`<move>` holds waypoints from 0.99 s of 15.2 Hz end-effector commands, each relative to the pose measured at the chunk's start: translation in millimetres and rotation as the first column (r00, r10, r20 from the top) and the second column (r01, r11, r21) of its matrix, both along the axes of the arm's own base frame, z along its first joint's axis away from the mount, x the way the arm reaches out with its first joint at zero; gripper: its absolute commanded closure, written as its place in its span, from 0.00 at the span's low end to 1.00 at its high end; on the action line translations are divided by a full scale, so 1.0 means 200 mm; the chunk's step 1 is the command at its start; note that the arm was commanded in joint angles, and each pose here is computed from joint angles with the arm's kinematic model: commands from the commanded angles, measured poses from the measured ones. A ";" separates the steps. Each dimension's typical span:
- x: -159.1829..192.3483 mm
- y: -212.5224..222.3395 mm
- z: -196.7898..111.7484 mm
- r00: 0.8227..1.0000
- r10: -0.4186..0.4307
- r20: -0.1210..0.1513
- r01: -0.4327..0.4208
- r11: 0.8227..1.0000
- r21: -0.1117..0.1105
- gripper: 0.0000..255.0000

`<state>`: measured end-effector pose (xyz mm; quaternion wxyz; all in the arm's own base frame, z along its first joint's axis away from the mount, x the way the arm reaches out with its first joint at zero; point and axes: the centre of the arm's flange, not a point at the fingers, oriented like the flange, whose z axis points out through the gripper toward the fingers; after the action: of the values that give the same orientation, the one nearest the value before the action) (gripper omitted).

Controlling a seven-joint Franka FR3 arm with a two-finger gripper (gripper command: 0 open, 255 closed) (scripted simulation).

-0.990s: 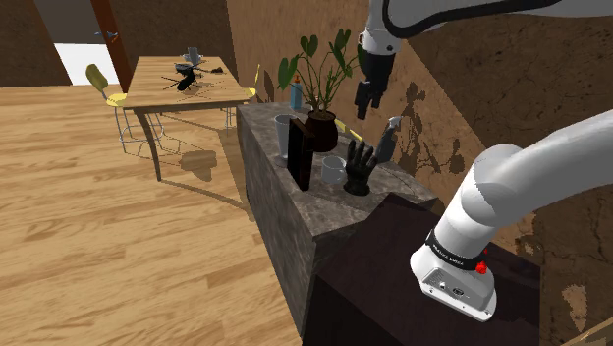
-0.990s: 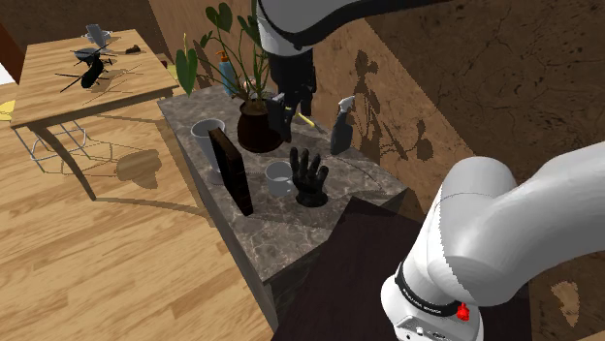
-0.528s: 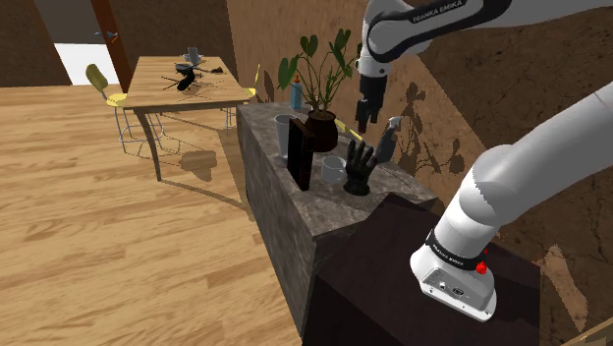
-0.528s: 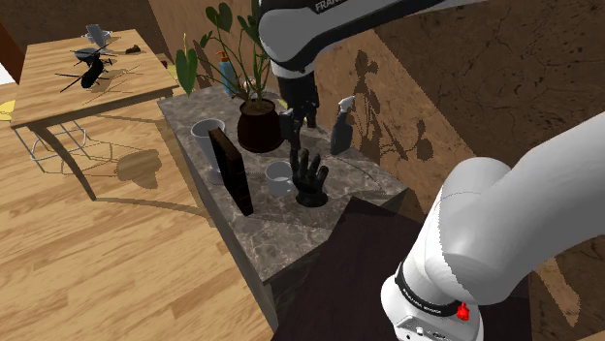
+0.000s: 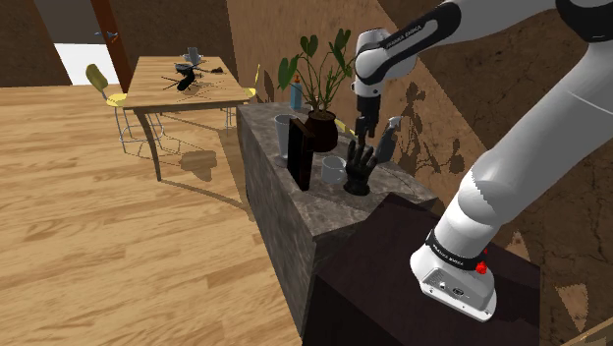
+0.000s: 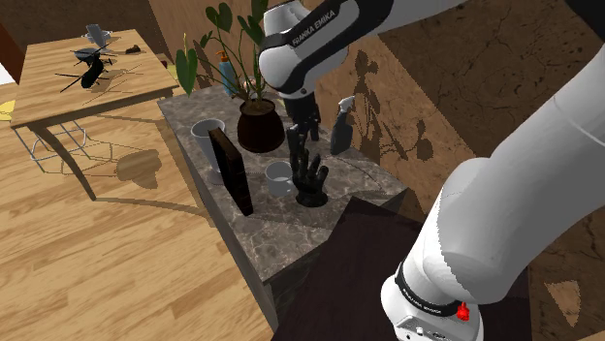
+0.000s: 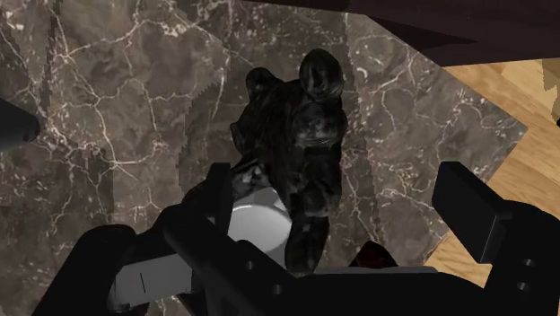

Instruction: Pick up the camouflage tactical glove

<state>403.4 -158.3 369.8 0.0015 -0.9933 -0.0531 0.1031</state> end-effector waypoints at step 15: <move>0.00 -0.01 -0.17 1.000 0.001 -0.002 -0.001 1.000 0.001 1.00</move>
<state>403.6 -160.0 336.6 0.0017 -0.9932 -0.0534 0.1031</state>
